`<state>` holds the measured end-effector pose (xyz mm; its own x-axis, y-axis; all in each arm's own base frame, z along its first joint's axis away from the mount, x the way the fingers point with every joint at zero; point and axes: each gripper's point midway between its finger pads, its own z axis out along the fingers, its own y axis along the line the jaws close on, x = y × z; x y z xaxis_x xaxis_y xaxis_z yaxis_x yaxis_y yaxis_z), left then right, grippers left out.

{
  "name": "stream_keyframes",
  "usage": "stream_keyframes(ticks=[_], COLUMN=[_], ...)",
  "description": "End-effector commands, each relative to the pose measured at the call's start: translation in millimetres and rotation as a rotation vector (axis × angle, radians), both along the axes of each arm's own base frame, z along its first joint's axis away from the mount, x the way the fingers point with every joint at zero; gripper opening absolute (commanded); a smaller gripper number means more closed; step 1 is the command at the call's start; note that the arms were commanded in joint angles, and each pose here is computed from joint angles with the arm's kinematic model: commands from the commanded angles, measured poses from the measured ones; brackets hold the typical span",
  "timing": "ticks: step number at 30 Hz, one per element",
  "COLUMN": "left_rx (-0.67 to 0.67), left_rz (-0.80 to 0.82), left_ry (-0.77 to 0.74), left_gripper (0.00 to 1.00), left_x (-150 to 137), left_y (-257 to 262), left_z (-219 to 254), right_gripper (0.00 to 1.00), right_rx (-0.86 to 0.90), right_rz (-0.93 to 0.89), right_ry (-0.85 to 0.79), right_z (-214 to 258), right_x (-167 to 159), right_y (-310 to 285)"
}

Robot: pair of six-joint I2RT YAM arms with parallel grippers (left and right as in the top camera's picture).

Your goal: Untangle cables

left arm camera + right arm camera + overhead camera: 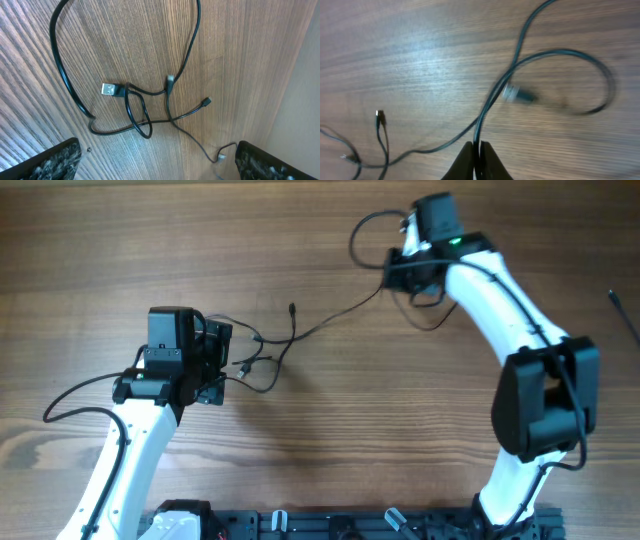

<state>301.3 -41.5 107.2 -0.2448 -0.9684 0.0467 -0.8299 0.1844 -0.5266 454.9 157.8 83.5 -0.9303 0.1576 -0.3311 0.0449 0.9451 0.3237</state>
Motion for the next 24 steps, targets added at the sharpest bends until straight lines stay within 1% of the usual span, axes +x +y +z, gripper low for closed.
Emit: stream_keyframes(ticks=[1, 2, 4, 5, 7, 8, 9, 12, 15, 17, 19, 22, 24], left_rx=[0.019, 0.02, 0.02, 0.019, 0.019, 0.02, 0.02, 0.019, 0.02, 0.019, 0.02, 0.02, 0.019], left_rz=[-0.003, -0.004, -0.004, -0.003, -0.003, -0.004, -0.004, -0.003, -0.004, -0.003, -0.004, -0.004, -0.003], left_ry=[0.002, 0.002, 0.002, 0.002, 0.002, 0.002, 0.002, 0.002, 0.002, 0.002, 0.002, 0.002, 0.002], left_gripper=[1.0, 1.0, 1.0, 1.0, 1.0, 1.0, 1.0, 1.0, 1.0, 1.0, 1.0, 1.0, 1.0], left_x=[0.0, 0.0, 0.0, 0.0, 0.0, 0.0, 0.0, 0.0, 0.0, 0.0, 0.0, 0.0, 0.0], left_y=[1.5, 1.5, 1.5, 1.5, 1.5, 1.5, 1.5, 1.5, 1.5, 1.5, 1.5, 1.5, 1.5], left_z=[-1.7, -1.7, -1.7, -1.7, -1.7, -1.7, -1.7, -1.7, -1.7, -1.7, -1.7, -1.7, -1.7], right_gripper=[0.15, 0.19, 0.38, 0.5, 0.79, 0.91, 0.99, 1.0, 1.0, 1.0, 1.0, 1.0, 1.0], right_rx=[-0.091, -0.117, -0.139, -0.132, -0.12, -0.108, -0.097, -0.06, -0.055, -0.097, -0.159, -0.224, -0.234], right_rz=[-0.061, -0.059, -0.081, -0.084, -0.098, -0.123, -0.158, -0.251, -0.255, -0.266, -0.232, -0.24, -0.213], right_ry=[0.013, 0.008, 0.005, 0.006, 0.013, 0.022, 0.037, 0.061, 0.008, -0.018, -0.045, -0.029, -0.021], right_z=[-32.7, -38.3, -51.4, -54.5, -58.5, -60.2, -63.4, -72.0, -74.3, -74.9, -74.6, -77.9, -79.0], right_x=[-13.2, -17.1, -27.8, -30.0, -33.6, -34.7, -35.8, -33.4, -19.7, -16.0, -14.1, -20.5, -22.9], right_y=[8.6, 11.5, 21.9, 26.6, 34.1, 36.4, 37.0, 38.0, 40.0, 32.5, 24.9, 13.1, 13.2])
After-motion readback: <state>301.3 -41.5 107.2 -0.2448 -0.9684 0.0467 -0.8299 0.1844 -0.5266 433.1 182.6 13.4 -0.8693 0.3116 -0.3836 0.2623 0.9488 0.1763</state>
